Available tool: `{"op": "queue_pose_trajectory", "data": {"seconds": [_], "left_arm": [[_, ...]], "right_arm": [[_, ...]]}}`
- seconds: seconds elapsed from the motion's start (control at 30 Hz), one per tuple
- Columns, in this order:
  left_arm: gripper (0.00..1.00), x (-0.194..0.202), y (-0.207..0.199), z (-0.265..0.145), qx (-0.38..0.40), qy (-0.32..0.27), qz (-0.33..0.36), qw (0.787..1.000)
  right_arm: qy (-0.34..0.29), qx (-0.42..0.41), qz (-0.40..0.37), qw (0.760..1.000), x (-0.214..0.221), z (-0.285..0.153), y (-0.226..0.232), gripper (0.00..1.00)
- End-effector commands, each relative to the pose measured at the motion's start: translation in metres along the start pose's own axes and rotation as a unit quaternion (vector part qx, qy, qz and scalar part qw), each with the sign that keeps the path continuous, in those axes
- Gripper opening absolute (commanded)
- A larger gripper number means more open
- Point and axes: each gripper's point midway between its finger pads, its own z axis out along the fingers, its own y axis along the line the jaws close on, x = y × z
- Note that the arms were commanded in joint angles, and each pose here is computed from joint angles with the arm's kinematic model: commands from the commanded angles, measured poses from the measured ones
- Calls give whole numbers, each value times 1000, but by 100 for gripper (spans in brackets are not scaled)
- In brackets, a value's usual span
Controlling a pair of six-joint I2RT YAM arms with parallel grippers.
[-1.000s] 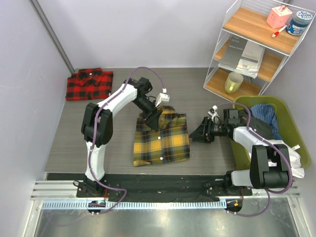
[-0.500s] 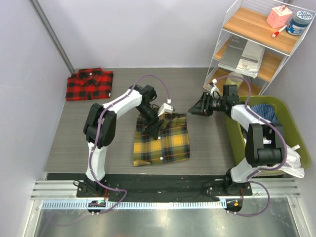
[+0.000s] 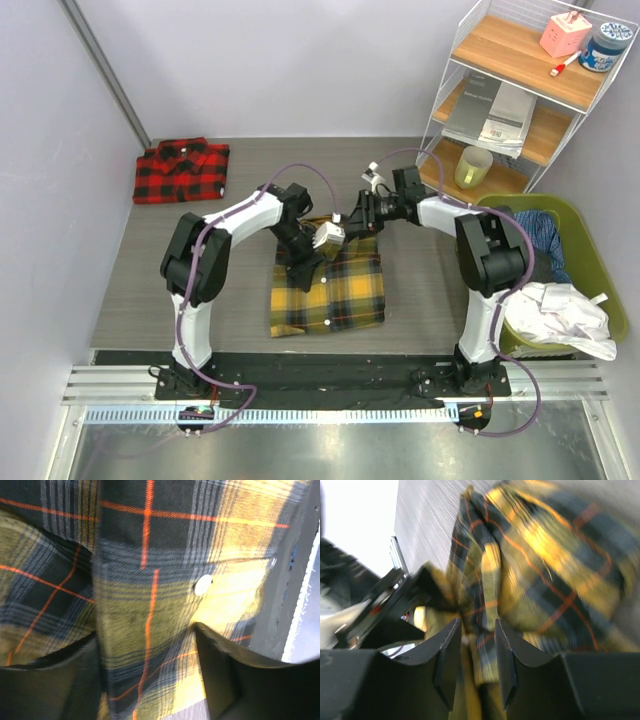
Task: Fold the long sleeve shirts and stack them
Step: Fold the shirt
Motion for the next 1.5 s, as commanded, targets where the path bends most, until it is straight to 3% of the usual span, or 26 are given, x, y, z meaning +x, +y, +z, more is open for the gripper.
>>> {"op": "queue_pose_trajectory", "data": {"seconds": [0.0,0.23,0.33,0.43,0.67,0.87,1.1,1.17,1.33,1.47], "left_arm": [[59,-28,-13,-29,-25,-28,33,999],[20,-42,-7,-33,-19,-32,14,999],[10,-44,0,-35,-26,-25,6,999],[7,-51,12,-44,-40,-27,-1,999],[7,-52,59,-51,-92,-10,-18,996],[7,-41,82,-31,-98,11,-39,994],[5,10,31,0,-63,58,-70,994],[5,22,9,2,-51,62,-75,994],[6,25,-21,-9,-49,45,-74,995],[21,4,-27,-22,-54,17,-62,996]], "right_arm": [[-11,-33,-87,996,-31,16,15,38],[14,-27,-110,993,-33,43,-11,37],[37,-22,-115,992,-24,52,-23,36],[62,-22,-109,992,-7,55,-31,36],[83,-25,-115,989,4,57,-36,35],[93,-28,-107,990,8,62,-42,34],[121,-46,-111,985,42,75,-17,32],[124,-50,-80,988,57,72,-5,32],[107,-69,-63,990,67,67,28,35],[79,-74,-76,991,32,55,49,40]]}}
